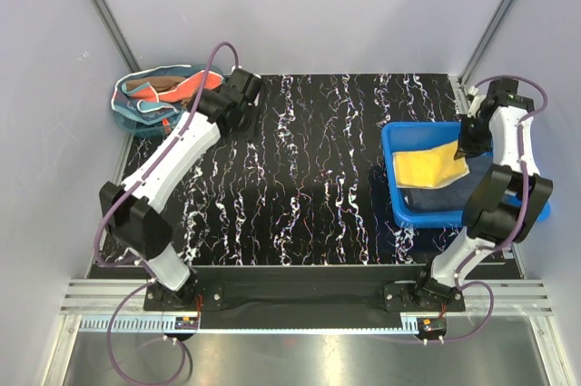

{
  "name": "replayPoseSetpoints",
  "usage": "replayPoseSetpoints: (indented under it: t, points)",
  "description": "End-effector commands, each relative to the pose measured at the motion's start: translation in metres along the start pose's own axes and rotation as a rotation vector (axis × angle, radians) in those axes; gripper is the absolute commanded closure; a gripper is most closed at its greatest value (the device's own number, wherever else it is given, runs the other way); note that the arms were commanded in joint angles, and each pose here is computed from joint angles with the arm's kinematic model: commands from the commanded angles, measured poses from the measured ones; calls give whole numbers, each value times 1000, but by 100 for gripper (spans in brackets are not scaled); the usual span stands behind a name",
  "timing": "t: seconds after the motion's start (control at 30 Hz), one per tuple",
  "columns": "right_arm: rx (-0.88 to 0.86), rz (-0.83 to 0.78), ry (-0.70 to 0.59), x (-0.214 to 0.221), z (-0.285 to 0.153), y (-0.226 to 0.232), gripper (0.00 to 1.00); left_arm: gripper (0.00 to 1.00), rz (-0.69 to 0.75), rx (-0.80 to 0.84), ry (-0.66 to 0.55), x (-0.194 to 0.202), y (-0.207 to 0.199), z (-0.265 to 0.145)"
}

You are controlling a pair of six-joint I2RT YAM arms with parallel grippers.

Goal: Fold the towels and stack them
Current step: Neatly place the folded towel into the bin

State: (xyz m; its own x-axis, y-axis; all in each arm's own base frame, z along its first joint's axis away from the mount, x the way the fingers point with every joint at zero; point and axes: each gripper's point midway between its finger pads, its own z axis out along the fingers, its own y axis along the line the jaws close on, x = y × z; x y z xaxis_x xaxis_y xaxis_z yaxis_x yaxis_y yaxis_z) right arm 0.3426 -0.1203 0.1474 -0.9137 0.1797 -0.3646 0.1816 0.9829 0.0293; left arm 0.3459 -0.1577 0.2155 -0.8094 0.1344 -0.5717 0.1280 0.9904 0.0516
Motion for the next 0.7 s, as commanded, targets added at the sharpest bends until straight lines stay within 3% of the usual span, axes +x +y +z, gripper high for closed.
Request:
replayPoseSetpoints:
  t: [0.0,0.07,0.1,0.13,0.27,0.37,0.5,0.67]
  points:
    - [37,-24,-28,-18,11,-19,96,50,8,5,-29,-18,-5,-10]
    - [76,-9,-24,-22,18,-30,83,49,12,1,-35,-22,-5,-10]
    - [98,-6,-23,-25,17,-35,55,49,11,-9,-46,-26,-4,-11]
    - [103,-5,-19,-26,17,-35,46,48,13,-16,-43,-27,-4,-9]
    - [183,50,-67,-43,3,-48,34,46,-10,-60,-98,-38,4,-13]
    - [180,119,-146,-66,-23,-43,2,42,-32,-82,-173,-51,11,-18]
    - [147,158,-278,-102,-66,-11,0,39,-96,-115,-267,-81,29,-28]
    - [-7,88,-426,-128,-102,102,0,37,-222,-87,-322,-114,73,-29]
